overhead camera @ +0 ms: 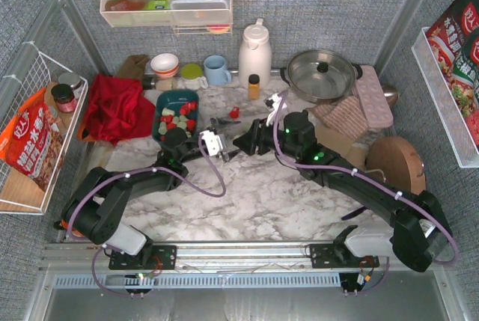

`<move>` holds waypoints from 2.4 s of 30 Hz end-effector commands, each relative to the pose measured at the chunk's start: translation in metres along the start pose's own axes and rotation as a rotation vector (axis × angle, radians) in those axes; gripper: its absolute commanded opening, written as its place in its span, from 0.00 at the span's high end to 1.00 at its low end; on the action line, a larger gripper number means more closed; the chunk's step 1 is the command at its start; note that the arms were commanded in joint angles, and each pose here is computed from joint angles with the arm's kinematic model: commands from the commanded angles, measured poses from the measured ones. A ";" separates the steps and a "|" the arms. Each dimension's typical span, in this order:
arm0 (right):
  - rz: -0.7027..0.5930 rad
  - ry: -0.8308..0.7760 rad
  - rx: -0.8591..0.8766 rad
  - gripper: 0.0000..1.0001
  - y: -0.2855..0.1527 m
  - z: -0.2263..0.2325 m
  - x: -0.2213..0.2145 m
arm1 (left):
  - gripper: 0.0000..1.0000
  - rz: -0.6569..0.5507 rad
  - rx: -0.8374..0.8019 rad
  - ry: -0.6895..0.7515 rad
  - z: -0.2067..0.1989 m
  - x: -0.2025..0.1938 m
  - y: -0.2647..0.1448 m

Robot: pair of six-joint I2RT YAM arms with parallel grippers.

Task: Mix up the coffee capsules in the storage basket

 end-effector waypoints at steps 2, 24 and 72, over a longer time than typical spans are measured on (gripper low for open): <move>-0.043 -0.009 0.066 0.59 0.005 0.016 0.011 | 0.31 -0.055 -0.028 0.020 0.000 0.010 0.003; -0.050 -0.003 0.045 0.40 0.004 0.013 0.011 | 0.60 -0.091 -0.041 0.030 -0.004 0.016 0.004; -0.052 0.388 -1.081 0.35 -0.026 -0.231 -0.037 | 0.01 0.653 0.759 -0.567 0.173 -0.120 -0.128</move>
Point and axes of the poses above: each gripper's point midway between its finger pads, its own y axis out along the fingers, its own z axis along the line the jaws close on, x = y × z, the point moved 5 cm from there along -y, back along the fingers, and after that the axes turned 8 degrees about y, right-handed, at the moved point
